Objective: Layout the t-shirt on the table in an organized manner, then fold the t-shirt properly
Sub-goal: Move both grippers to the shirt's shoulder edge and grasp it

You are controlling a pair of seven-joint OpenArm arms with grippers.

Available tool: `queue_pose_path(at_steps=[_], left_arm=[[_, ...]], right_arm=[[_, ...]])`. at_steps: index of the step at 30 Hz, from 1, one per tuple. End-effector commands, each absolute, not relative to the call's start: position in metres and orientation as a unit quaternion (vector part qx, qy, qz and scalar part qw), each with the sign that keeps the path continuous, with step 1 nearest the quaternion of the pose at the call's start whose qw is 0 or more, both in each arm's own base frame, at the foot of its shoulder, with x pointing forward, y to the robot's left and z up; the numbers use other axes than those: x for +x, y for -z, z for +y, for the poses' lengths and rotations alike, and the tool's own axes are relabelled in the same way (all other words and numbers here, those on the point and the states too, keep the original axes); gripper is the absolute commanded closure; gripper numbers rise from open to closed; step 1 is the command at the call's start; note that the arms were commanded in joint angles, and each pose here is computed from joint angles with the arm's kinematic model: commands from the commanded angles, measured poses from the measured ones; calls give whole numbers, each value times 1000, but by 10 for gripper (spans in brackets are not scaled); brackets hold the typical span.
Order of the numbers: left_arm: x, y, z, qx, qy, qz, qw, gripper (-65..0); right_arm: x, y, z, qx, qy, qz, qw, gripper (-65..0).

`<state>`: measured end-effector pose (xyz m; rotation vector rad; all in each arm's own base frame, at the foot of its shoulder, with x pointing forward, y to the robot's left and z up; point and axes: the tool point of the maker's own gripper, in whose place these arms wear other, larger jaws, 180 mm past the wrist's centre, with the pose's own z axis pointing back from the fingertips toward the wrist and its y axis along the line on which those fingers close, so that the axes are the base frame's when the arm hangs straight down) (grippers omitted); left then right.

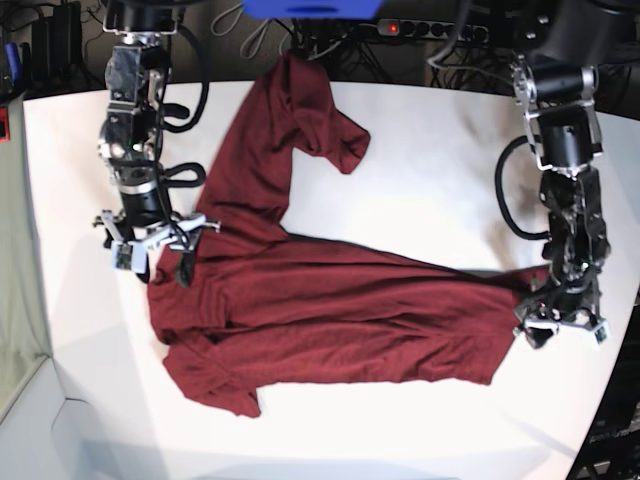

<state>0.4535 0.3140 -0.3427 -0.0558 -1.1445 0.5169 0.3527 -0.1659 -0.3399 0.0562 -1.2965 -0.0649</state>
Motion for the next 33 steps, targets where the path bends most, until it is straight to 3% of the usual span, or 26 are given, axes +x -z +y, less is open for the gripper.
queue_pose_path(at_steps=[1,4,9,25,33], left_arm=[[464,307,323,-21,-233,-581,780,-456],[461,292,320,-20,-222,-599,769,-498],[447,287,316,-14,-205,-609,766,-504],[389,390,325,9,-226,-504,833,-503],[391,413,334,12,-248,-471,847,-503]], right_arm=[[359,323,-168,23,27,-627,778,-400],[359,324,-168,23,26,-626,779,-400],[359,325,-169,23,28,-626,779,-400],[345,355,-169,25,30,-594,804,-402],[331,369,-155,39,27,-577,815,-401]])
